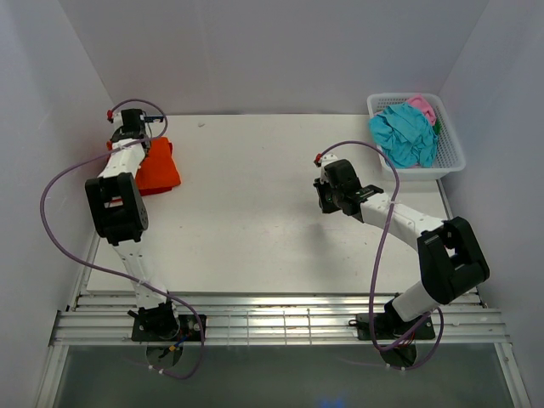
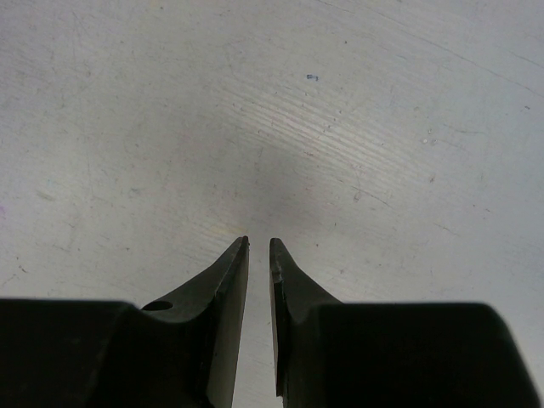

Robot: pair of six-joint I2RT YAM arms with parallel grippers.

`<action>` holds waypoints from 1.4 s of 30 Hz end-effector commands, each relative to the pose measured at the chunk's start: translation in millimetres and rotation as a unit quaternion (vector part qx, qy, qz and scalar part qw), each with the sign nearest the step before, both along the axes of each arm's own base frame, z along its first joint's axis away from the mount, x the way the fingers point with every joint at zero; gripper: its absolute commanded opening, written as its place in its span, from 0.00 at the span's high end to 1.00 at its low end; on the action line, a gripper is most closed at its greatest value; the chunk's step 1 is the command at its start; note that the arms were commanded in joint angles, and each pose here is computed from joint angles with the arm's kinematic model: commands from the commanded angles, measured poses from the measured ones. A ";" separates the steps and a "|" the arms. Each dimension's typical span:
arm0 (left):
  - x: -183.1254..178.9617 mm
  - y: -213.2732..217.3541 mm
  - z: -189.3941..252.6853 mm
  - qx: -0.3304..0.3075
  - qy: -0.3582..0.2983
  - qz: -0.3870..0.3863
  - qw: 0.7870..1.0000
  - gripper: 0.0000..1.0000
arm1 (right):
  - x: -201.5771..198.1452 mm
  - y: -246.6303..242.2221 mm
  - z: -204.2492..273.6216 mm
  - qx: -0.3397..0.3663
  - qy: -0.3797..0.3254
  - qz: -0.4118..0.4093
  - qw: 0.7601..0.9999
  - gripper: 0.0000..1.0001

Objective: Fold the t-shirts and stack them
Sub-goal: Put the neatly folded tshirt into the corner of the board with the left arm

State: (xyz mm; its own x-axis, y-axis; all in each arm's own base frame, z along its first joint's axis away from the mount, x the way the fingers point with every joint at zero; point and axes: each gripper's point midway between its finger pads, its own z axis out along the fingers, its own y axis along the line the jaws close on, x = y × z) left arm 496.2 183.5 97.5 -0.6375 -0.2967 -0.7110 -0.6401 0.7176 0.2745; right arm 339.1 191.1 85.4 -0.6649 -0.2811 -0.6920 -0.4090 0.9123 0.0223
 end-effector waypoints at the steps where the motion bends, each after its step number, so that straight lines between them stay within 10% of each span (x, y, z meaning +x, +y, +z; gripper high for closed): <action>1: 5.6 16.3 101.9 0.053 -0.100 0.012 0.993 1.00 | 8.6 5.7 8.9 0.007 -0.012 0.009 1.000 0.78; 26: -5.5 49.9 -7.9 -0.014 -0.025 0.056 0.998 1.00 | 4.8 4.8 7.3 0.005 -0.008 0.014 1.000 0.78; 28: -5.8 48.3 -8.9 -0.017 -0.023 0.056 0.998 0.79 | 3.9 5.5 6.7 0.006 -0.007 0.016 1.000 0.78; 29: -5.5 47.6 -7.8 -0.019 -0.024 0.055 0.998 0.39 | 4.4 5.2 6.9 0.006 -0.008 0.015 1.000 0.78; 32: -0.3 41.6 6.9 -0.018 -0.036 0.049 0.998 0.02 | 4.0 5.5 4.8 0.006 -0.005 0.016 1.000 0.78; 42: 3.7 -23.1 200.2 0.111 -0.248 -0.015 0.962 0.02 | 3.3 7.7 2.2 0.008 -0.001 0.020 1.000 0.78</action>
State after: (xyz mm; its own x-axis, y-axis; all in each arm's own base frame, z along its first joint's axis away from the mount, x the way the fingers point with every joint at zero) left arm 507.6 176.4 154.4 -0.5144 -0.2254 -0.8274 -0.6665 0.7122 0.2203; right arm 335.8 194.1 78.7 -0.6752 -0.2967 -0.6754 -0.4301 0.9021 0.0337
